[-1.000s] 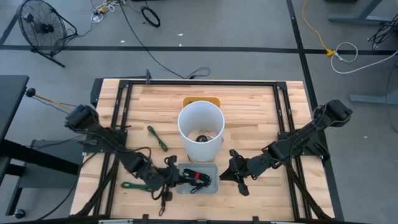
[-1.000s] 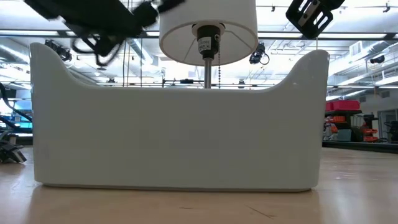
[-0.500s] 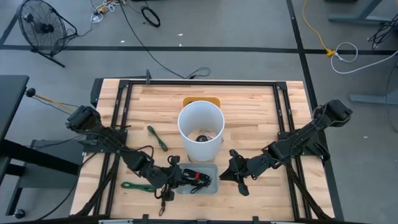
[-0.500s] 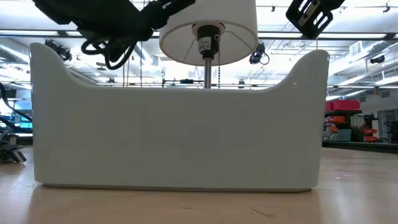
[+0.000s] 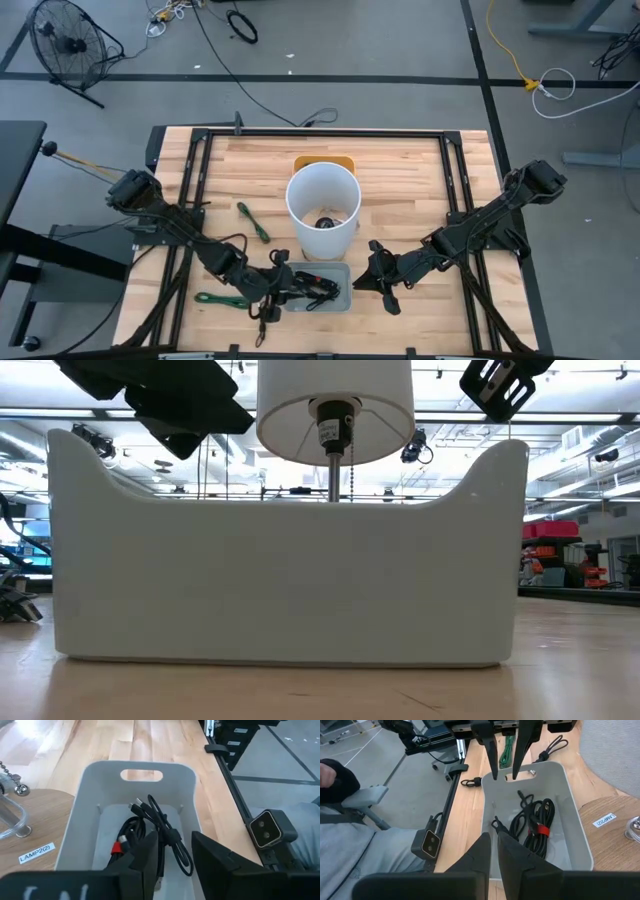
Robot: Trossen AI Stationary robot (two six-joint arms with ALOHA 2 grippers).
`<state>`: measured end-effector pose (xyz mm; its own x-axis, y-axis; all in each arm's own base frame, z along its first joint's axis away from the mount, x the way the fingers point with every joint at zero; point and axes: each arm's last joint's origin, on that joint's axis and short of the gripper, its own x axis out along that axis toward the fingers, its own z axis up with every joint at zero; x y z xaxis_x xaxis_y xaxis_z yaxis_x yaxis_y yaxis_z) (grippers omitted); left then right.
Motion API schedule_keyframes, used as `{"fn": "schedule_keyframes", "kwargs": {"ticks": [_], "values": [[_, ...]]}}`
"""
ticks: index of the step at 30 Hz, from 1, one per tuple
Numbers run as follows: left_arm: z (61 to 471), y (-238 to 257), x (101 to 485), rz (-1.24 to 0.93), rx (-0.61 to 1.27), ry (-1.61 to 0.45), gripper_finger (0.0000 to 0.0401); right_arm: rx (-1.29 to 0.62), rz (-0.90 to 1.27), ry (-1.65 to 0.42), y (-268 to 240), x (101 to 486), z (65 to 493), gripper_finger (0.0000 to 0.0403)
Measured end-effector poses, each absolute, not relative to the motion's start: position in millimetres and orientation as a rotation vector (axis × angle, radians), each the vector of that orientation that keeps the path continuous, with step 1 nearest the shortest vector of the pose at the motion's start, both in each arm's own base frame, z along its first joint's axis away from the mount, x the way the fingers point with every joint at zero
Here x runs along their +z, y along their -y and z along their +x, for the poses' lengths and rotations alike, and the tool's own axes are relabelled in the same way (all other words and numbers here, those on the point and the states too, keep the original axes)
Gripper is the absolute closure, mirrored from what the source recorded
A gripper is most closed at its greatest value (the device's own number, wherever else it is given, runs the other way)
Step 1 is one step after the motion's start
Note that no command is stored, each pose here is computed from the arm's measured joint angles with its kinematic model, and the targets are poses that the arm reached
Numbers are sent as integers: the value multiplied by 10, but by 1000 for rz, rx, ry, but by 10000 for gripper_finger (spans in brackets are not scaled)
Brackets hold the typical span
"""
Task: Pick & Place USB Port
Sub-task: Put the green charger cable into the yellow bin
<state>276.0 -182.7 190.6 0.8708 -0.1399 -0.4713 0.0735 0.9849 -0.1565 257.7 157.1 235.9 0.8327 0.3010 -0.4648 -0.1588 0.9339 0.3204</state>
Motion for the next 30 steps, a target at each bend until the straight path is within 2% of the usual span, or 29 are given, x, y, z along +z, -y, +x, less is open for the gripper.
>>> {"fn": "schedule_keyframes", "kwargs": {"ticks": [5, 10, 15, 18, 23, 30], "values": [[2693, 1832, 1973, -174, -190, -550, 284, 247, 276, -534, -1570, 2359, 2577, 365], [2504, 1709, 2125, -171, -161, -648, 294, 245, 285, -536, -1571, 2359, 2577, 365], [2242, 1479, 2185, 41, -51, -802, 309, 243, 291, -537, -1570, 2360, 2577, 365], [2078, 1294, 2190, 172, 94, -897, 319, 243, 291, -537, -1571, 2359, 2577, 365], [1917, 965, 2183, 222, 326, -1051, 327, 243, 289, -537, -1571, 2359, 2577, 365], [1951, 736, 2133, 431, 302, -1199, 317, 244, 287, -536, -1570, 2359, 2577, 365]]}}
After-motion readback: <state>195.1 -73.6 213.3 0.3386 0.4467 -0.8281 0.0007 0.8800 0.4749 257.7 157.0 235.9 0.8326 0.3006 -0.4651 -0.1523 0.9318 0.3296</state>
